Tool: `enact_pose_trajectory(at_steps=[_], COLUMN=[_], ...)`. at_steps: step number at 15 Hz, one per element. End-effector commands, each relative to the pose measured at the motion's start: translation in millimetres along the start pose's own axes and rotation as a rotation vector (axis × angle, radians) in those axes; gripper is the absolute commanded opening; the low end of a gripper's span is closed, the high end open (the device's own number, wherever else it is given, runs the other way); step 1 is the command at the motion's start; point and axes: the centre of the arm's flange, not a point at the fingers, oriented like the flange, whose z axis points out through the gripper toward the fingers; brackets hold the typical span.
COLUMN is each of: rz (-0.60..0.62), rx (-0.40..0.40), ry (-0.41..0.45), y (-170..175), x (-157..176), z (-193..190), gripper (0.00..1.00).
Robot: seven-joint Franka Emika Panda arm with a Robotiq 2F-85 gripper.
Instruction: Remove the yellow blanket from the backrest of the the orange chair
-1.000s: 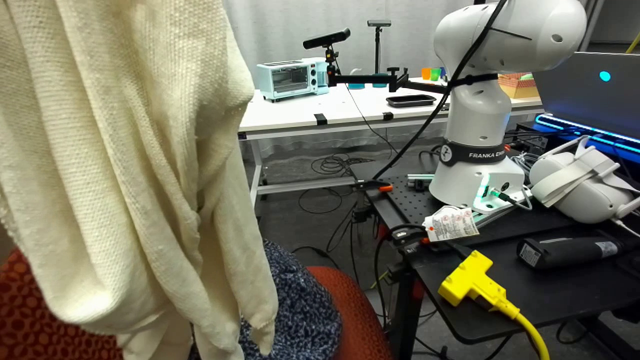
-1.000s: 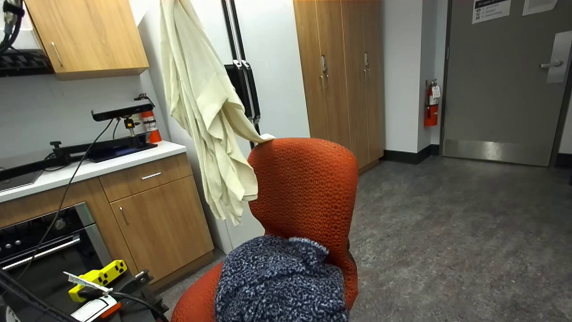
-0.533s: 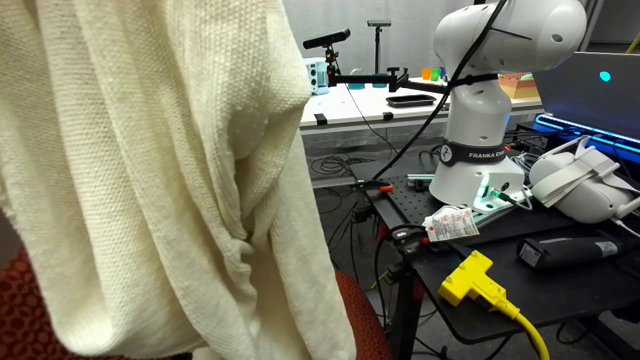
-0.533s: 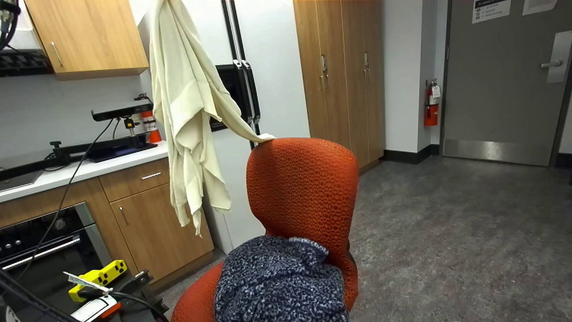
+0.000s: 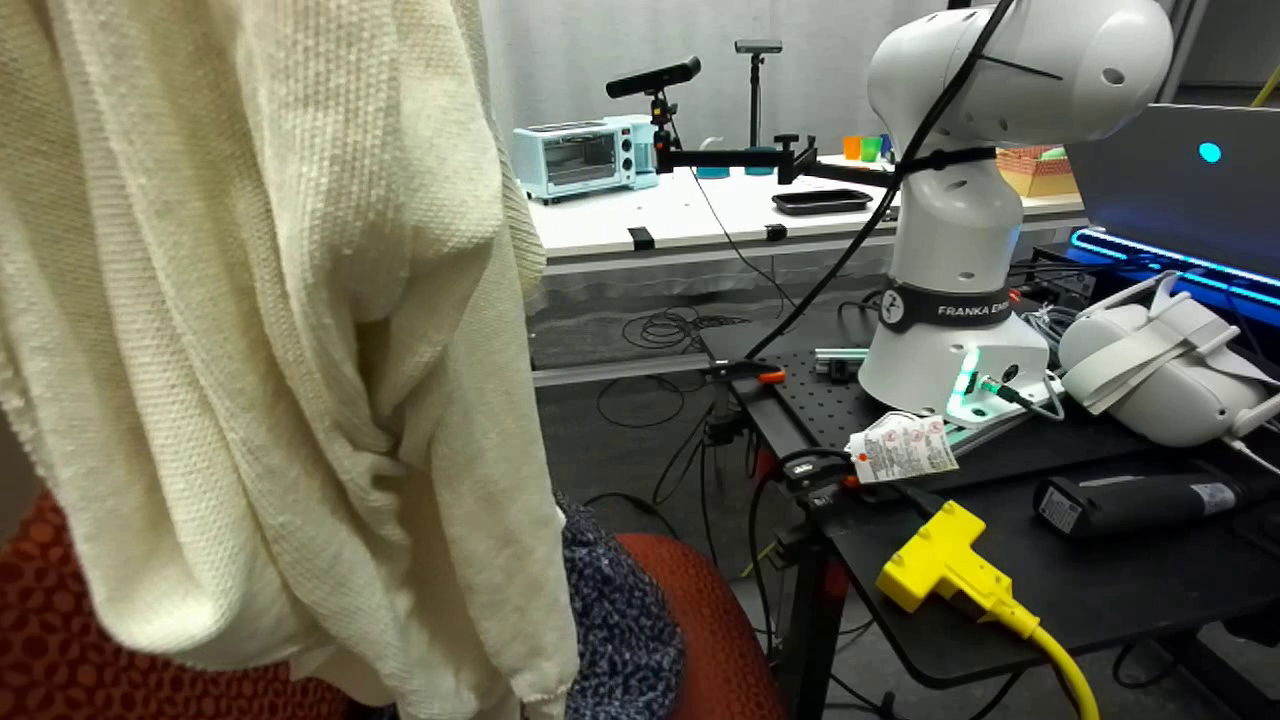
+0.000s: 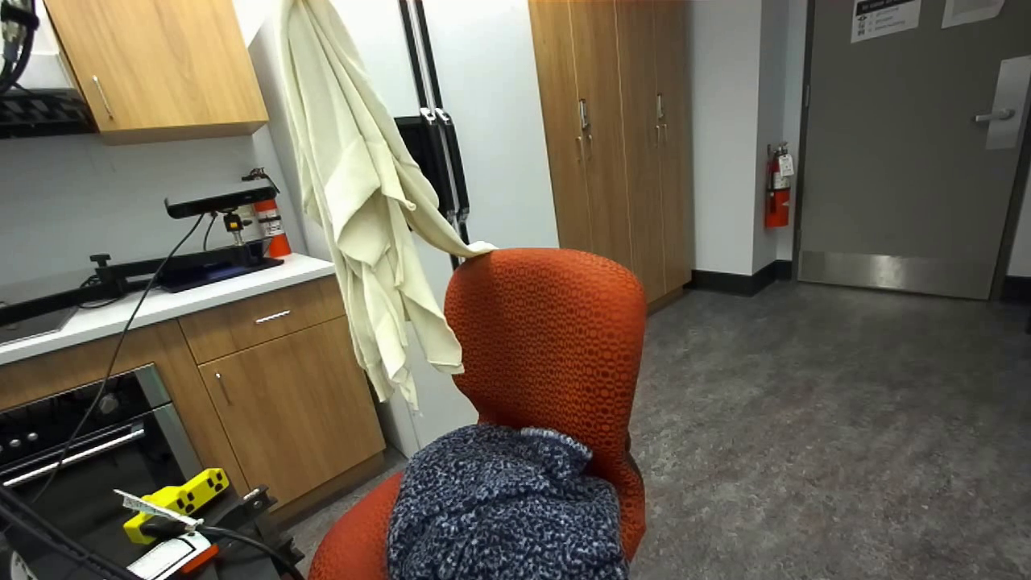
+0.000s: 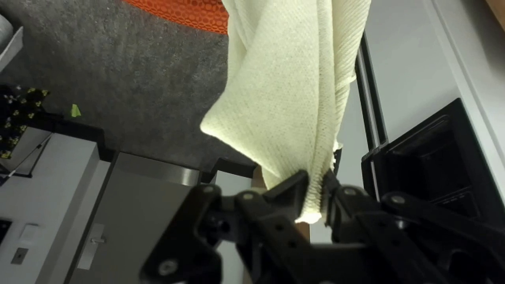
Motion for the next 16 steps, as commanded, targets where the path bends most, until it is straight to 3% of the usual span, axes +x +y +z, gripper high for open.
enact_pose_trajectory(at_steps=[1, 9, 11, 16], rz=[-0.012, -0.148, -0.205, -0.319], rx=[0.014, 0.119, 0.167, 0.229], ry=[-0.035, -0.101, -0.123, -0.152], y=[-1, -1, 0, 4], x=[1, -2, -3, -5], z=[-18, -33, -35, -39], gripper=[0.36, 0.95, 1.00, 1.00])
